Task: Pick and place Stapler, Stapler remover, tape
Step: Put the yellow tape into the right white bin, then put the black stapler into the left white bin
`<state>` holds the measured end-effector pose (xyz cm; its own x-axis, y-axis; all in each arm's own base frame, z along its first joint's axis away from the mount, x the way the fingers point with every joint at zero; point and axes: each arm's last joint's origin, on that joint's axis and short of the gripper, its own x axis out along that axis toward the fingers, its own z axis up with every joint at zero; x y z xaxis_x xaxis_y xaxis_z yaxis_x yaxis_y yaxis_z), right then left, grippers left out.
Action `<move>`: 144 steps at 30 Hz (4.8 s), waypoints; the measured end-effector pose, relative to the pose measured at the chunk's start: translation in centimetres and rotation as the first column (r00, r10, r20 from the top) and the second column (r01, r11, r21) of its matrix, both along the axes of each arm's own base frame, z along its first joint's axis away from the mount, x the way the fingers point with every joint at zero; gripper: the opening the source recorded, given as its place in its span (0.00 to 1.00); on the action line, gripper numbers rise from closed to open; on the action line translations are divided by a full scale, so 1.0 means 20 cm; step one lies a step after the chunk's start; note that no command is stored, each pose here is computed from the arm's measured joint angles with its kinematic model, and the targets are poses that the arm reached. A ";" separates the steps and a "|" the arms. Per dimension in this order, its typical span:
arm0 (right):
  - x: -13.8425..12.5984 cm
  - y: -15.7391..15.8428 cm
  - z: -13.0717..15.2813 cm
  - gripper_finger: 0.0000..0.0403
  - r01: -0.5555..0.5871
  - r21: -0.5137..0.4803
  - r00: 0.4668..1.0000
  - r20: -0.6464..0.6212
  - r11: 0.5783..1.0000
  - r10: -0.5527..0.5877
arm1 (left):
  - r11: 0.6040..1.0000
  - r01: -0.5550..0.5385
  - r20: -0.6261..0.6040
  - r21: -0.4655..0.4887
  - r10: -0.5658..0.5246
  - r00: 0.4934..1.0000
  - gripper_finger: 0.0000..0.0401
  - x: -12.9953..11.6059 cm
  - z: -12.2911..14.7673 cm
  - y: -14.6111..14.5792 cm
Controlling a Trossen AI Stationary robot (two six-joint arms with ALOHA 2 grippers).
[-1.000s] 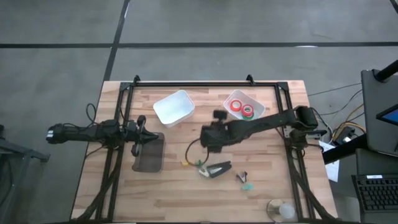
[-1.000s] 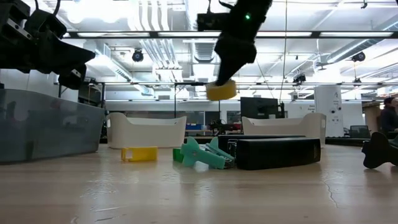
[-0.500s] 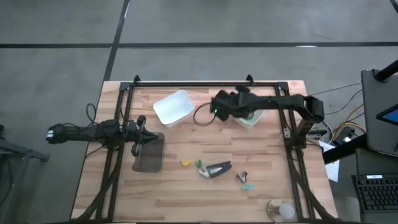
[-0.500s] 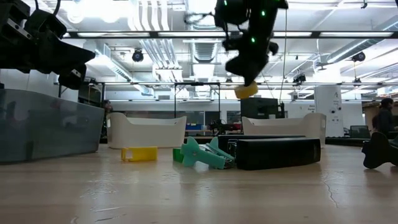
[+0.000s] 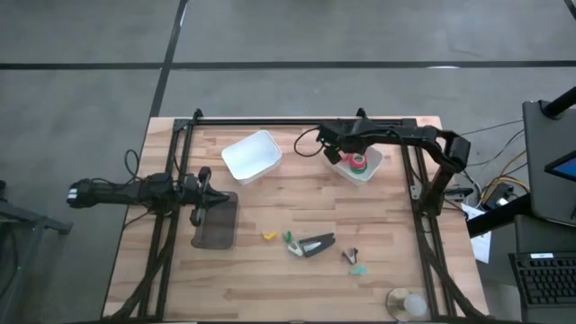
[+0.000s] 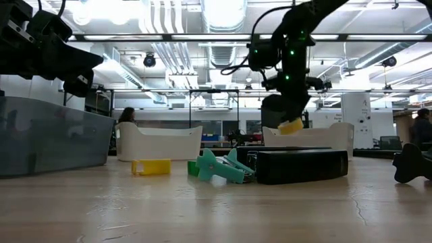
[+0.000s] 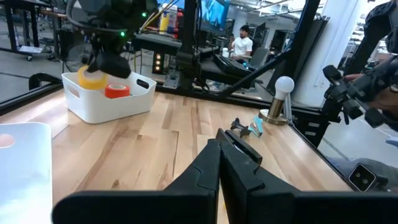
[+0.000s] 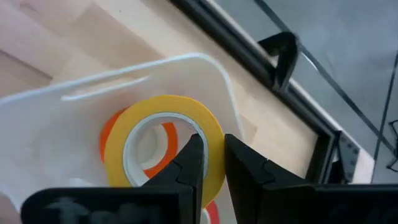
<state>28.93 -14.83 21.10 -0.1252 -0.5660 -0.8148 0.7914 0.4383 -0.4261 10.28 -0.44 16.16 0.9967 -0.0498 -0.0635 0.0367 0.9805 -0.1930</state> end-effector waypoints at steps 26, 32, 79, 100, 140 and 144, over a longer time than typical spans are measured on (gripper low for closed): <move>-0.01 0.00 -0.16 0.13 -0.033 0.015 0.996 0.083 0.999 0.031 | 1.000 0.000 0.000 0.000 0.000 1.000 0.03 0.00 0.00 0.00; -0.02 0.00 -0.18 0.13 -0.032 0.018 0.997 0.074 0.999 0.030 | 1.000 0.000 0.000 0.000 0.000 1.000 0.03 0.00 0.00 0.00; 0.08 0.50 0.07 0.50 -0.416 0.047 0.884 0.256 0.908 0.392 | 1.000 0.000 0.000 0.000 0.000 1.000 0.03 0.00 0.00 0.00; 0.19 1.14 -0.03 0.48 -0.862 -0.028 0.430 0.489 0.506 0.759 | 1.000 0.000 -0.001 0.000 0.000 1.000 0.03 0.00 0.00 0.00; 0.23 1.28 -0.36 0.26 -0.896 0.071 0.421 0.456 0.439 0.784 | 1.000 0.000 -0.005 0.000 0.000 1.000 0.03 0.00 0.00 0.00; 0.23 1.28 -0.36 0.20 -0.896 0.072 0.420 0.457 0.438 0.784 | 1.000 0.000 -0.005 0.000 0.000 1.000 0.03 0.00 0.00 0.00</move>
<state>33.56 10.71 13.94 0.5720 0.0119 -0.8202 0.0013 0.9999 0.0154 10.31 -0.44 16.12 0.9965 -0.0495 -0.0680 0.0355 0.9806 -0.1930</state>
